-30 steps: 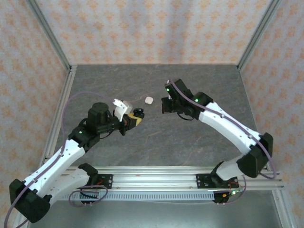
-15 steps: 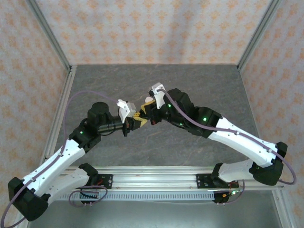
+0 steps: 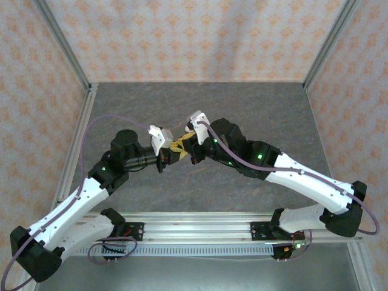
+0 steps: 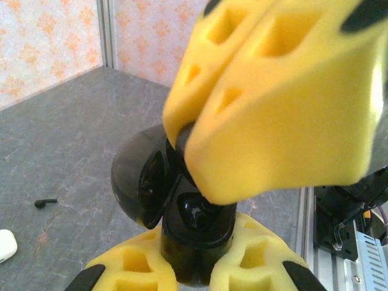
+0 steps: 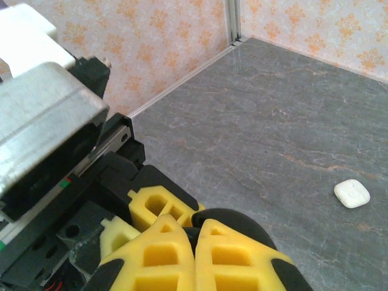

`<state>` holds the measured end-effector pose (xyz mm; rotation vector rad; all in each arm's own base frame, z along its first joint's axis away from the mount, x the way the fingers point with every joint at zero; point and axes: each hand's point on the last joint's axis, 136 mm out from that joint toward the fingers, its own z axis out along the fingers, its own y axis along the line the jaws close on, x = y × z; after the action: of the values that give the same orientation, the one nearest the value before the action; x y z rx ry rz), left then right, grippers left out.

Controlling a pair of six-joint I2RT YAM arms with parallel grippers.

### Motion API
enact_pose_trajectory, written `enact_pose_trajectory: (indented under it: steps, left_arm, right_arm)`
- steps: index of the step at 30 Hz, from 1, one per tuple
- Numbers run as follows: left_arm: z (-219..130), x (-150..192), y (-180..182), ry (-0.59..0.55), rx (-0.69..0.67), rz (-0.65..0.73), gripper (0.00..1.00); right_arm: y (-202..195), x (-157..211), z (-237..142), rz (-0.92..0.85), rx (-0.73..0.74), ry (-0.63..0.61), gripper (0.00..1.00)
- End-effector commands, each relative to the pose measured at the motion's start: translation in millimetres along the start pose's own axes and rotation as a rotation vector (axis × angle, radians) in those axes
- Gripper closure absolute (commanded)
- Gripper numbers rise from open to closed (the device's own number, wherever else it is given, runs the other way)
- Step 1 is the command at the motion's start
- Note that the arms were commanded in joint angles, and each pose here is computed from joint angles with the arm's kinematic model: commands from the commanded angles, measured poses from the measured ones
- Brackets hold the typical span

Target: Insert the wireless bluetooth earbuds into the charging case

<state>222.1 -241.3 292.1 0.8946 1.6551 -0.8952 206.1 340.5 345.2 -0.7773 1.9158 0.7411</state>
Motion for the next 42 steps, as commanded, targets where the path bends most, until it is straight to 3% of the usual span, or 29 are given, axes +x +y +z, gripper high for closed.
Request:
enact_pose_trajectory:
  steps: [1, 17, 28, 42]
  left_arm:
    - [-4.6, -28.9, -6.9, -0.08, 0.013, 0.037, 1.0]
    - [-3.7, -32.2, -4.8, -0.084, 0.005, 0.031, 1.0]
    - [-2.5, -29.6, -3.4, -0.074, -0.001, 0.025, 1.0]
    - [0.3, -24.1, 3.1, -0.06, -0.029, 0.02, 1.0]
  right_arm:
    - [-0.1, -9.5, -9.5, -0.015, 0.004, -0.053, 0.97]
    - [-3.9, 6.9, -1.0, 0.025, 0.016, -0.006, 0.96]
    - [-2.7, -5.7, -9.4, 0.059, 0.015, -0.03, 0.61]
    - [-18.4, -50.2, -47.4, 0.147, 0.088, -0.125, 0.5]
